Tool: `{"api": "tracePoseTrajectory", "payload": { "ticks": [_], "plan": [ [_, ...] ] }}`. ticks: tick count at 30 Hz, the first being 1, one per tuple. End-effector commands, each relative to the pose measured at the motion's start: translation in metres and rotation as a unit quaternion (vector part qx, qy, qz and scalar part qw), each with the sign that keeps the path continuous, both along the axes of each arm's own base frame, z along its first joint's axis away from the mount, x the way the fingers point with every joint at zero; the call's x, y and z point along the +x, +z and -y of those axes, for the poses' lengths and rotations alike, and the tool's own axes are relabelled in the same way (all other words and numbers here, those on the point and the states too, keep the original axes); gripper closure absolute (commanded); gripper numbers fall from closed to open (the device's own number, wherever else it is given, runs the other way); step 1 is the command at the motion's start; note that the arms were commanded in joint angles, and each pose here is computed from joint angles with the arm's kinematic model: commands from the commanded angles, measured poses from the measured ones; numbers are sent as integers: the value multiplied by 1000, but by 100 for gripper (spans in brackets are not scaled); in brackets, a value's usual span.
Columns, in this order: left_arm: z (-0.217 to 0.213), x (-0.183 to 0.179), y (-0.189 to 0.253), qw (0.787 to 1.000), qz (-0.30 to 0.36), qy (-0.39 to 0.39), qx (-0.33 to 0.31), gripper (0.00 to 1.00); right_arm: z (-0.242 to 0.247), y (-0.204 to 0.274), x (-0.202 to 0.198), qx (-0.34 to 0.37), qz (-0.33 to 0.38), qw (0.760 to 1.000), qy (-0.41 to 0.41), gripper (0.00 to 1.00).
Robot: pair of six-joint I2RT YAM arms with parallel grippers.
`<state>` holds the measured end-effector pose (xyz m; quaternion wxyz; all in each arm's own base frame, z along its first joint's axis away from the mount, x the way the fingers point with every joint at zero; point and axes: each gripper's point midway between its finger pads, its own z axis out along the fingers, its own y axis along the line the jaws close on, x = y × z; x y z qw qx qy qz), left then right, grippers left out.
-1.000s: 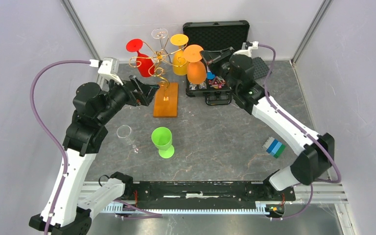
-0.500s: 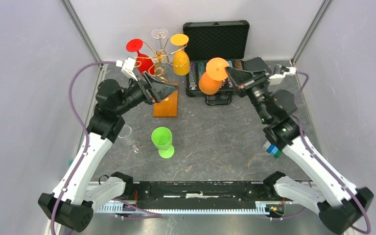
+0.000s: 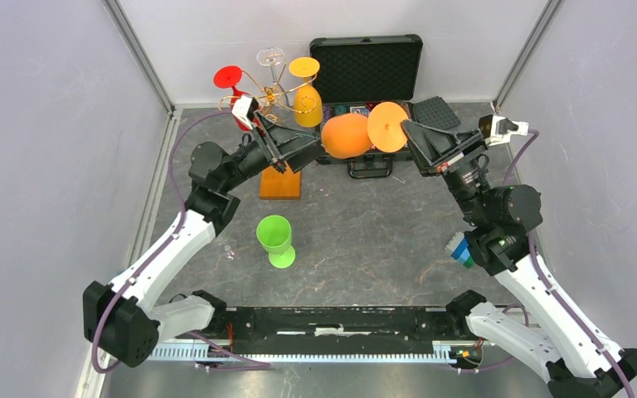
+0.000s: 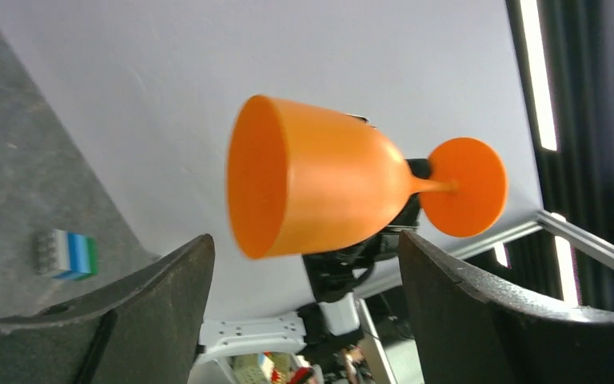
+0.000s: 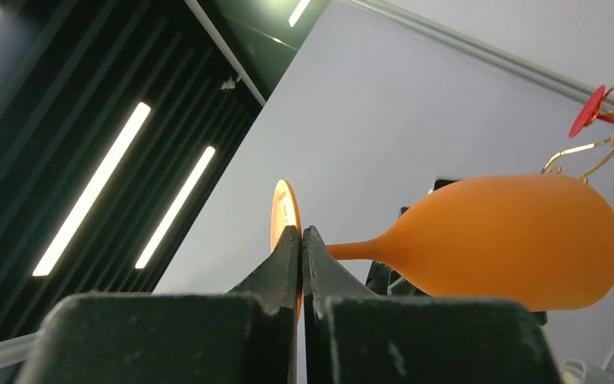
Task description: Take the wine glass off the wine glass rack
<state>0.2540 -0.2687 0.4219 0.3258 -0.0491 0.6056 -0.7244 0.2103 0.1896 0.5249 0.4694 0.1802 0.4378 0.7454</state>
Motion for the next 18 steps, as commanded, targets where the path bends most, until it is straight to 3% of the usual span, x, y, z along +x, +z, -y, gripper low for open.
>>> {"api": "tracePoseTrajectory", "payload": {
  "ticks": [1,11,18],
  "plan": [
    [9,-19,34,995,4,-73,-66,18,-5,8,-16,18,20,999,46,100],
    [-2,-56,72,982,30,-134,-131,51,-3,-13,-7,28,-2,999,40,100],
    [-15,-85,94,980,67,-136,-132,69,6,-42,7,49,-39,998,12,100]
  ]
}}
